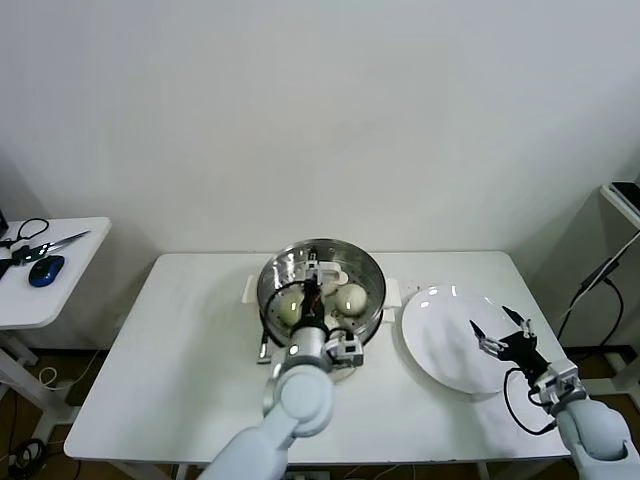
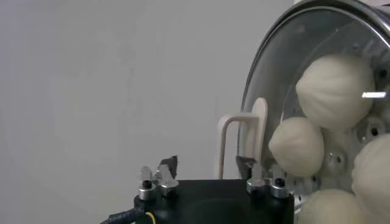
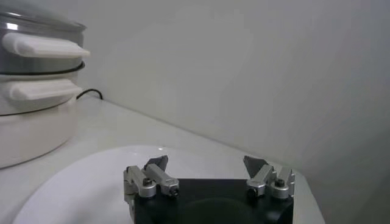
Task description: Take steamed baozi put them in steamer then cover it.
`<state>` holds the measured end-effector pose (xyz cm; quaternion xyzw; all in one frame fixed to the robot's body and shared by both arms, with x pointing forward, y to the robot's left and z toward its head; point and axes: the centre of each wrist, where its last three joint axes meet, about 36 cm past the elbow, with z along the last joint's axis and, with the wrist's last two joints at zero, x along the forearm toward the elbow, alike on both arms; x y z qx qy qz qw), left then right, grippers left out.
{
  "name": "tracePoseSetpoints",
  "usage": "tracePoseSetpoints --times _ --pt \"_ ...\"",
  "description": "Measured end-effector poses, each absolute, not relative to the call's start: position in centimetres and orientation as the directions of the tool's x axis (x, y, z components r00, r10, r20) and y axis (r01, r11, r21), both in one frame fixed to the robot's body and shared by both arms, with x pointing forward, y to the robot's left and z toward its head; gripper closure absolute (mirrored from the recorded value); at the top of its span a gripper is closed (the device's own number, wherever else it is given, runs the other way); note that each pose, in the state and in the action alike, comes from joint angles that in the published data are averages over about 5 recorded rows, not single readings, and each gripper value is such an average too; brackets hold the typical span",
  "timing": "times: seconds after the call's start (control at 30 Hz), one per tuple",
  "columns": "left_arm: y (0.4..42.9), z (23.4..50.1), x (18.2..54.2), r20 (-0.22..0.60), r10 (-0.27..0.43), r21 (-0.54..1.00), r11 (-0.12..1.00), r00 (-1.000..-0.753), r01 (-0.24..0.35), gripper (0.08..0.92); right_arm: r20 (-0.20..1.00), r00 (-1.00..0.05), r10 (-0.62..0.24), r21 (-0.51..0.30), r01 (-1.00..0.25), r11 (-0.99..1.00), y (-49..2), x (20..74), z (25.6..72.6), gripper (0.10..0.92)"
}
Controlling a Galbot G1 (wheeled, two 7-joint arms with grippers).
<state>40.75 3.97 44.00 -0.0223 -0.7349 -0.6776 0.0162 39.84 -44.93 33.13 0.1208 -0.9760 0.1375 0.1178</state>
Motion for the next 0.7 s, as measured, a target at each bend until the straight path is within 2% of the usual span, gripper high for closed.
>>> tracePoseSetpoints --times 0.17,0.4,0.57,0.7 --pt "5.8 45.1 39.0 0.037 0.015 0.993 0.109 -0.999 0.039 0.193 0.264 -0.943 -0.201 -0.229 -0.264 0.937 -44.5 40.0 33.4 0.200" --pt "9.2 46.2 36.3 0.006 -0.001 0.984 0.178 -1.000 0.006 0.177 0.252 -0.946 -0.204 -0.206 -0.259 0.944 -43.8 39.8 33.7 0.200" --pt "12.8 46.4 35.2 0.001 -0.080 0.957 0.289 -0.997 -0.022 0.177 0.241 -0.948 -0.207 -0.193 -0.256 0.947 -43.4 39.3 33.9 0.200" --pt "16.3 46.3 34.7 0.047 -0.172 0.906 0.423 -0.984 -0.031 0.177 0.230 -0.950 -0.209 -0.181 -0.253 0.950 -43.0 38.7 33.8 0.200"
